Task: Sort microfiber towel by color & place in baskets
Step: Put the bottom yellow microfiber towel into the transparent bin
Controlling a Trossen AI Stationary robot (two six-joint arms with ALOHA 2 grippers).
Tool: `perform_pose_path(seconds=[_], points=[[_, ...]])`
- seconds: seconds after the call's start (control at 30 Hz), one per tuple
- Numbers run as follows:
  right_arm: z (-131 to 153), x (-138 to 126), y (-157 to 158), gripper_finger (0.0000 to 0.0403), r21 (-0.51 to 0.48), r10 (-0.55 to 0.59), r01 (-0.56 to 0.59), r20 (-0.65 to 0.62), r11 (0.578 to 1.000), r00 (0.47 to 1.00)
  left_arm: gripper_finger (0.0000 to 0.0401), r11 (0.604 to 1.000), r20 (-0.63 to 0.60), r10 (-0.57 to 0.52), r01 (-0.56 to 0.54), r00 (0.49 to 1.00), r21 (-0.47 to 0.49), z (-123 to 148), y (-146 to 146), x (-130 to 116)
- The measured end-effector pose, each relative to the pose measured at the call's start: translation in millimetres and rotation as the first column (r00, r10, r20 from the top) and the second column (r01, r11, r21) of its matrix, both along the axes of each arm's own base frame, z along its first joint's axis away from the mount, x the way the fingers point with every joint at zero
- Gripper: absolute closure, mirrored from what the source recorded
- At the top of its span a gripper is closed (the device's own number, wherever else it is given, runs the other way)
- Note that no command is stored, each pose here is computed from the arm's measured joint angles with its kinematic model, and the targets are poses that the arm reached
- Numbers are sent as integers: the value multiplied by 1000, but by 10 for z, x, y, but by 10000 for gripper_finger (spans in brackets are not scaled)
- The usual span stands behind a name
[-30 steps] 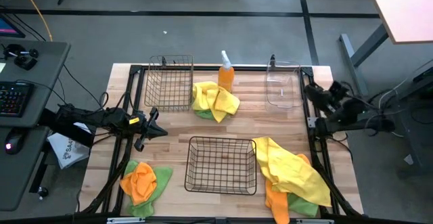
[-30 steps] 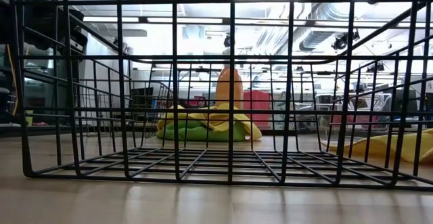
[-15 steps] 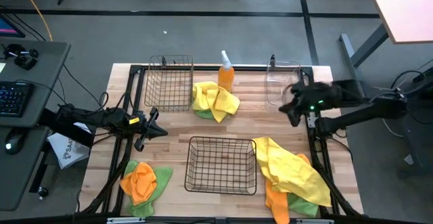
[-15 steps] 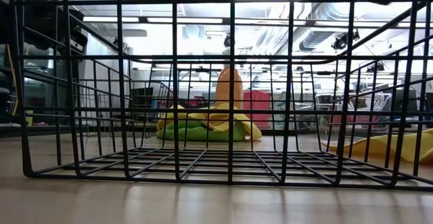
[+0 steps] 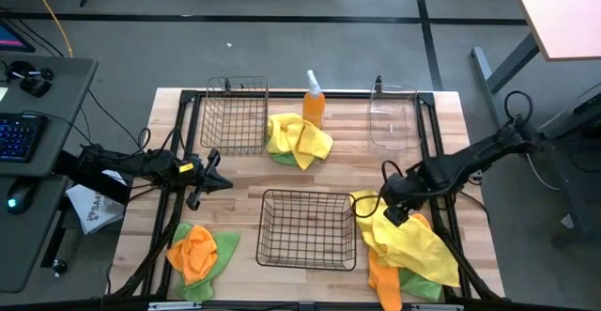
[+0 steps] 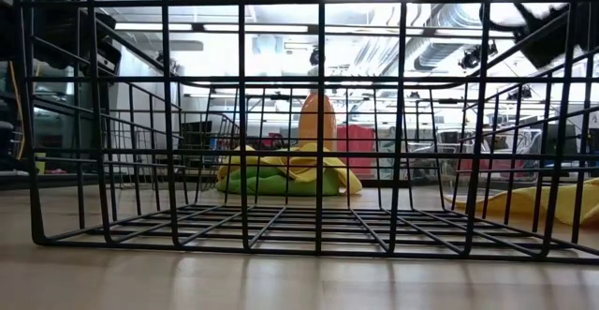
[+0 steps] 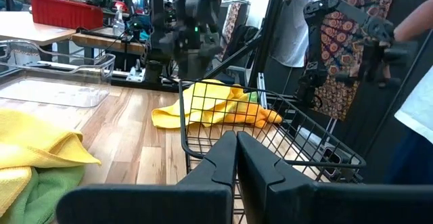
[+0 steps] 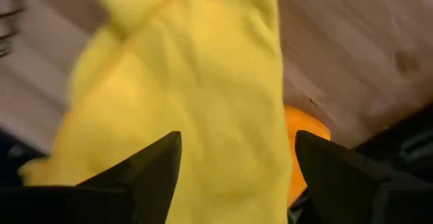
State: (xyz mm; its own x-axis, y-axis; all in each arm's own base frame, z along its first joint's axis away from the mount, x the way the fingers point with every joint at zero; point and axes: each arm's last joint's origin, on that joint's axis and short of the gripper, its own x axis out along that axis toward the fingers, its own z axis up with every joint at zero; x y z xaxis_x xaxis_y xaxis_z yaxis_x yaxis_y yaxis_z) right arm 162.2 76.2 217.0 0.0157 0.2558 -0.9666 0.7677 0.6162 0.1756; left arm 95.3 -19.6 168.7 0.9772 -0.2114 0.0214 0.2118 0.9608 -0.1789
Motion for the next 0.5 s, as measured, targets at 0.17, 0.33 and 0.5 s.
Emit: perform_pose_path(seconds=[0.17,0.33,0.5], points=[[-301,-72,20,110,-34,-47,44,-72,998,996,401,1000,0,1,-1,1000,0,0,0,0],[-462,-149,-8,110,-52,-49,43,-122,998,991,401,1000,0,0,0,1000,0,0,0,0],[-485,-86,36,119,32,3,-1,-49,999,999,401,1000,0,0,0,1000,0,0,0,0]])
